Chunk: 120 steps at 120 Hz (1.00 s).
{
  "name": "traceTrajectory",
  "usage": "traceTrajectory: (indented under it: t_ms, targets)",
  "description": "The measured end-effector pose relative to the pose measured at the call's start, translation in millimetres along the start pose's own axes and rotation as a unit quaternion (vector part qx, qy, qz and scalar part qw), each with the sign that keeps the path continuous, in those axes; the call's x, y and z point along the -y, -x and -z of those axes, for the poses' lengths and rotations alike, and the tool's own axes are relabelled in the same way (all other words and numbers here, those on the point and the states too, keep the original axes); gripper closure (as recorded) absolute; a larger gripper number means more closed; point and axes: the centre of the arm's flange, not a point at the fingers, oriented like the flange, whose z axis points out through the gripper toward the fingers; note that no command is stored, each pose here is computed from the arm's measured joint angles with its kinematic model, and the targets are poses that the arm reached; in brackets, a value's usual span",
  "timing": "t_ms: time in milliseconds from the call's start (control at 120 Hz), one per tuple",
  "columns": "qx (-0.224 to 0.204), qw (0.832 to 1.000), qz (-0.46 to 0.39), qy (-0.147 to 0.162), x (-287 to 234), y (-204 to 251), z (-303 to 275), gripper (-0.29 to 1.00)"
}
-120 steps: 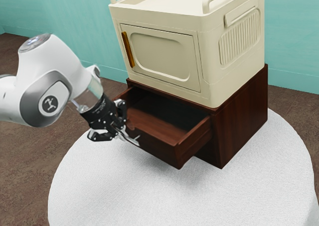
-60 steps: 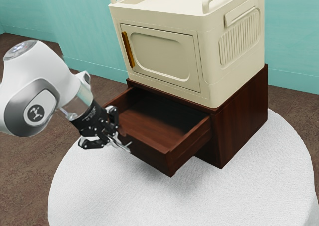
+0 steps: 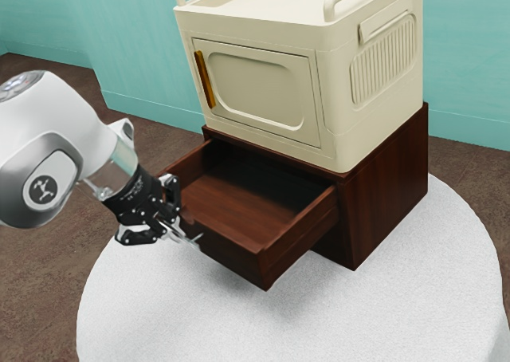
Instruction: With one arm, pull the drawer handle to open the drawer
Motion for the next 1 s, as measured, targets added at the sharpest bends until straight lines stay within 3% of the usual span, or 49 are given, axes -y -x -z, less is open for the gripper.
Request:
traceTrajectory:
  t_ms: [433, 1000]
  targets:
    - [0.001, 1.000, -0.002, 0.002, 1.6, 0.4, 0.7, 0.67]
    - [-0.010, 0.999, -0.020, 0.040, -8.3, 12.4, 44.5, 0.62]
